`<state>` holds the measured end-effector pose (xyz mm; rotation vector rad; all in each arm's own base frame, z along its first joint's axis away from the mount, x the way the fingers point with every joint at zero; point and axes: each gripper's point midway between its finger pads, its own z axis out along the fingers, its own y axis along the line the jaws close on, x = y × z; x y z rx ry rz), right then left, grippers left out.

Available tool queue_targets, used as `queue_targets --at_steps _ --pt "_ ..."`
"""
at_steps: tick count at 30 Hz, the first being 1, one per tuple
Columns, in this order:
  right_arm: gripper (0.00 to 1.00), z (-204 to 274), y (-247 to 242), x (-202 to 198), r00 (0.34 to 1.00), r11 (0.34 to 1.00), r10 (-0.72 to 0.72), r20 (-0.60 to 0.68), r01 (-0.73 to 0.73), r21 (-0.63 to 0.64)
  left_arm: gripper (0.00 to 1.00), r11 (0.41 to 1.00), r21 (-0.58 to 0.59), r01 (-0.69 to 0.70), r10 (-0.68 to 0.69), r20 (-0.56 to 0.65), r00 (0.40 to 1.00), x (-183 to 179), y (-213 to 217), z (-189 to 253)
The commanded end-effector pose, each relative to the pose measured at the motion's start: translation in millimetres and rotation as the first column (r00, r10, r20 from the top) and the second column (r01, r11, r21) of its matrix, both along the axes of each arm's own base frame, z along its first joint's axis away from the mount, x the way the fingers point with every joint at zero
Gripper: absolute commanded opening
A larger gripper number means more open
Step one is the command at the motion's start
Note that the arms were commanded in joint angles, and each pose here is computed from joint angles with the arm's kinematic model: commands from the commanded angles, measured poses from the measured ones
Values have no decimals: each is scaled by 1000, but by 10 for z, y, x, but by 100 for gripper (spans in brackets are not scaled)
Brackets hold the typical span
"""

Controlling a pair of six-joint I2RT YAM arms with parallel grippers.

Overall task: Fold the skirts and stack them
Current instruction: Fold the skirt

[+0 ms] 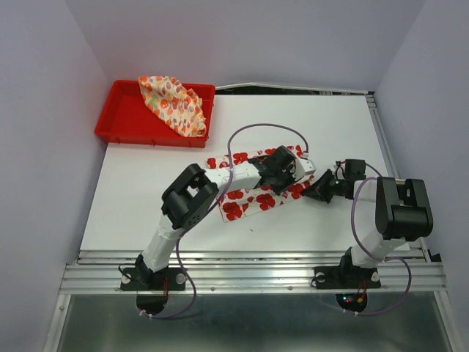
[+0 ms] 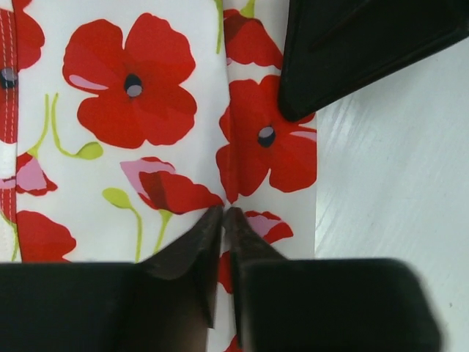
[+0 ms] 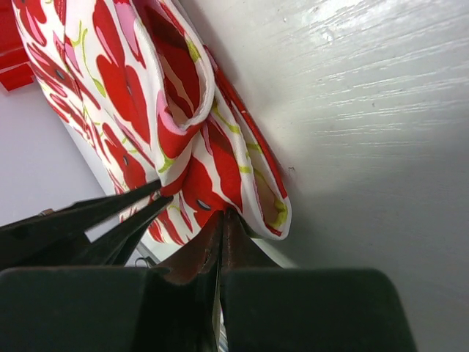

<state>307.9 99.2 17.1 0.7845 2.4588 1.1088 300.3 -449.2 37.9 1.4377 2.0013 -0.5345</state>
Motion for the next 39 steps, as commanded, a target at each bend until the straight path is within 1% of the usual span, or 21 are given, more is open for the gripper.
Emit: queue_targets --at_steps 1,2,3,4,9,19,21,24,27,33,36,38,39 --pt "1 -47 -67 97 1000 999 -14 20 15 -41 12 999 -51 1 2 53 999 90 -133 297" --pt "1 -44 -67 96 1000 999 -14 20 15 -41 8 998 -56 4 -1 55 999 82 -141 321" --pt "1 -48 -69 98 1000 999 -15 20 16 -42 1 998 -67 1 3 56 998 77 -144 381" --pt "1 -44 -70 99 1000 999 -14 22 15 -43 0 997 -75 9 -5 49 999 55 -155 406" --pt "1 -47 -73 89 1000 999 -15 23 16 -46 0 991 -128 32 -29 32 999 -73 -181 658" --pt "1 -13 -77 83 999 999 -19 34 21 -49 0 987 -145 69 -72 -19 997 -371 -231 836" --pt "1 -14 -79 80 999 998 -20 34 22 -51 0 988 -137 74 -78 -24 997 -418 -242 823" --pt "1 0 -79 84 999 998 -21 38 23 -50 0 991 -112 77 -83 -50 995 -481 -256 690" --pt "1 11 -81 85 999 998 -21 43 23 -53 0 993 -94 69 -75 -61 995 -471 -254 591" --pt "1 35 -101 89 998 997 -5 65 10 -77 0 999 -14 52 -53 -65 996 -397 -192 222" --pt "1 36 -141 79 998 993 11 62 -4 -115 0 999 5 41 -41 -57 998 -355 -138 147" --pt "5 19 -180 21 999 988 29 39 -22 -153 0 1000 18 24 -23 -46 999 -297 -92 116" --pt "5 51 -201 48 999 985 33 43 -26 -168 0 1000 20 21 -20 -48 999 -284 -70 107"
